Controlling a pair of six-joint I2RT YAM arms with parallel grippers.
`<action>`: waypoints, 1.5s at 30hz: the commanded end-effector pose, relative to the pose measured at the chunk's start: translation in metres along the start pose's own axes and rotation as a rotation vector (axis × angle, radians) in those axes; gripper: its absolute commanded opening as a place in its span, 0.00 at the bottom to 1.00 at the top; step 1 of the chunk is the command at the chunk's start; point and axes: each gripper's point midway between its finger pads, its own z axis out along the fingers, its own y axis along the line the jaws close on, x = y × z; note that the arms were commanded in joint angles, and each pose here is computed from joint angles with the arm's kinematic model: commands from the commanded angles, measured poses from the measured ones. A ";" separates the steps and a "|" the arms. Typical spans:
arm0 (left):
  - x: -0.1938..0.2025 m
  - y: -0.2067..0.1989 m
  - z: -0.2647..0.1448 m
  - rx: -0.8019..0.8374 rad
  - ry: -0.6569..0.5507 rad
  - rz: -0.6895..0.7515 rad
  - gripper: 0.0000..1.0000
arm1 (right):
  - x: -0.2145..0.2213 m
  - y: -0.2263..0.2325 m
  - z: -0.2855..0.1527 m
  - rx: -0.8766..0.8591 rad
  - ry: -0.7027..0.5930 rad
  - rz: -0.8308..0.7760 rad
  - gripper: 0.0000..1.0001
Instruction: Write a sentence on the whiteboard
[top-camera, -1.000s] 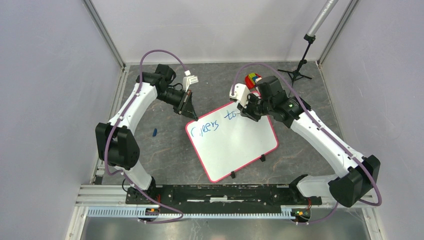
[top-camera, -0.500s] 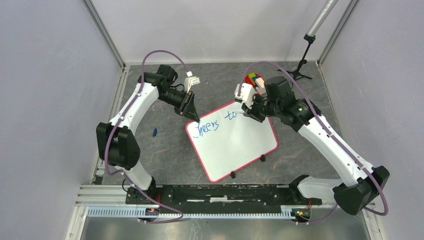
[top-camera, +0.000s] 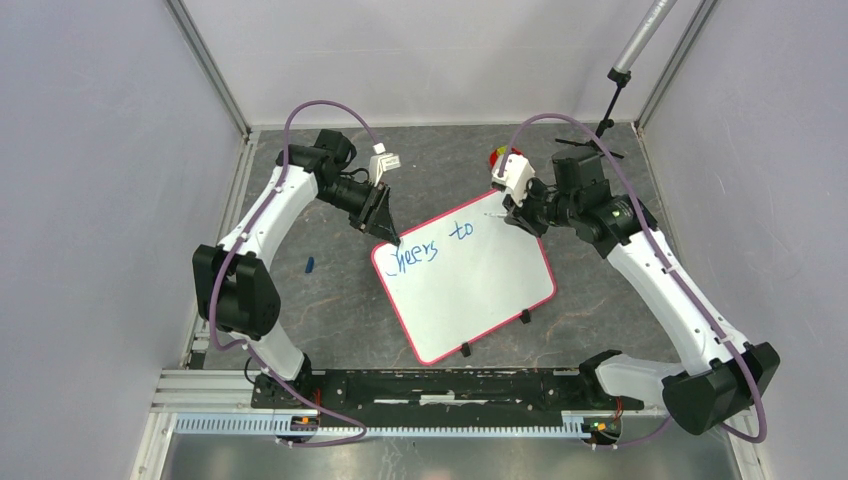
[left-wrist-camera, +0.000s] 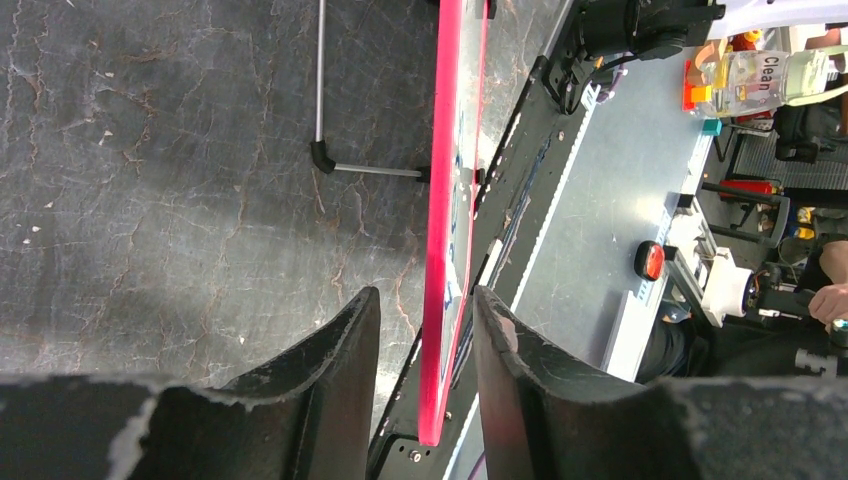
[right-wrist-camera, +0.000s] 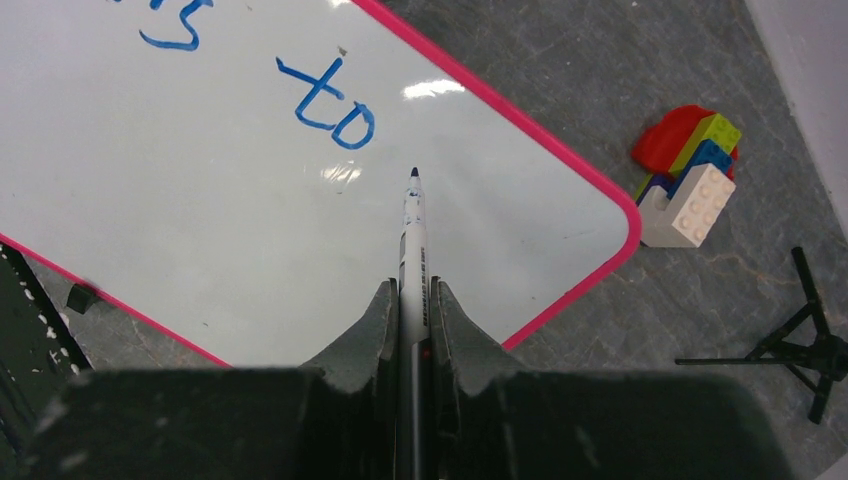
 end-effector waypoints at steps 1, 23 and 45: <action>-0.005 -0.002 0.001 0.021 -0.009 0.046 0.42 | 0.004 -0.001 0.004 0.012 -0.009 -0.016 0.00; -0.004 0.001 0.002 0.017 -0.004 0.045 0.03 | -0.004 -0.015 0.015 0.037 -0.015 -0.022 0.00; -0.004 0.000 0.001 0.012 -0.005 0.051 0.02 | 0.005 -0.019 0.021 0.050 0.020 -0.021 0.00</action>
